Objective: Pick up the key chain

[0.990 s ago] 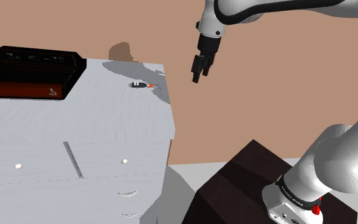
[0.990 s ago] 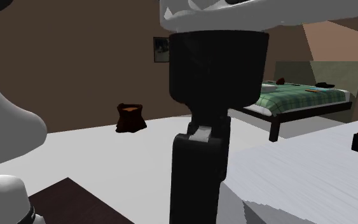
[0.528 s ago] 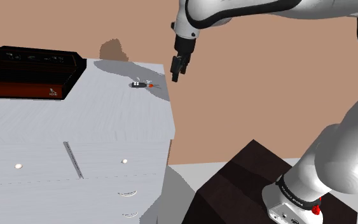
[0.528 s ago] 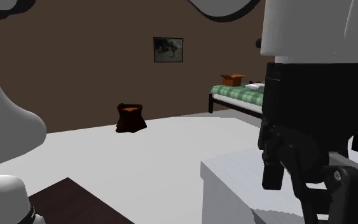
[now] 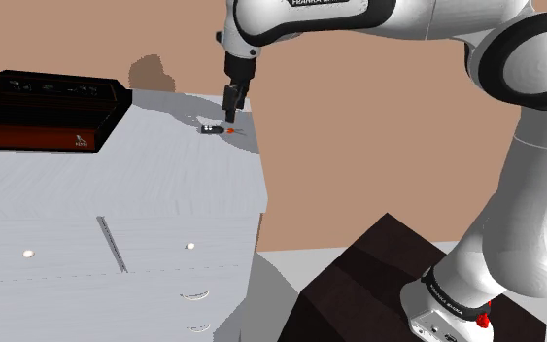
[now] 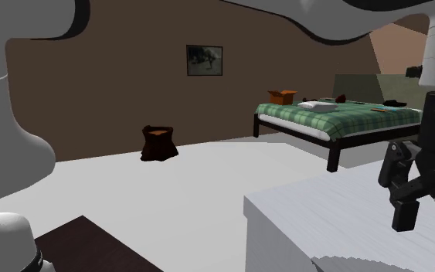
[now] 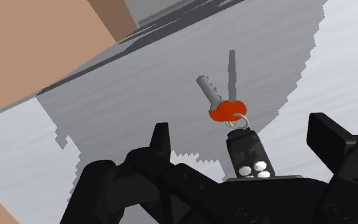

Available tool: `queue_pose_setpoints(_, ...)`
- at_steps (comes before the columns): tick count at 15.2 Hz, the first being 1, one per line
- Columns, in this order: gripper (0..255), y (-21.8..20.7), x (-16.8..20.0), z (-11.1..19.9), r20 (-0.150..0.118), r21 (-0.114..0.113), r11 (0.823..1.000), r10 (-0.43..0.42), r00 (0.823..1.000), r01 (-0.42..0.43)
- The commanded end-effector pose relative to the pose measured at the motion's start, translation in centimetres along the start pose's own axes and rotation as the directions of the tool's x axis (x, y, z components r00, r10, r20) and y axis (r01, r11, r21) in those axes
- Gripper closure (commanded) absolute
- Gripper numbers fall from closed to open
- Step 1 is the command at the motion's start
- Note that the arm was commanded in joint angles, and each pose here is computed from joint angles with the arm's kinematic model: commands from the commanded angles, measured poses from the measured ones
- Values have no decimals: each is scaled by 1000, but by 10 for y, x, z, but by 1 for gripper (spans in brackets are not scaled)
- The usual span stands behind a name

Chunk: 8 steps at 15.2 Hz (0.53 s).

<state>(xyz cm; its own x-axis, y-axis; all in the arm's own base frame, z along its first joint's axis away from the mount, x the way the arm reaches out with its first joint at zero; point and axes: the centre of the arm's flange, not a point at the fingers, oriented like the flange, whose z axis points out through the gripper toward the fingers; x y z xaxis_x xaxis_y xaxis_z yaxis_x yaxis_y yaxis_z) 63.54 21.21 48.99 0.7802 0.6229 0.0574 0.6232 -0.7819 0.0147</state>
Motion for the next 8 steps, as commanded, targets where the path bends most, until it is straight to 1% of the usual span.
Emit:
queue_pose_setpoints(1, 0, -2, 12, 4, -5, -2, 1000, -26, 1000, 26)
queue_pose_setpoints(8, 0, -2, 10, 44, -5, -2, 1000, -26, 1000, 26)
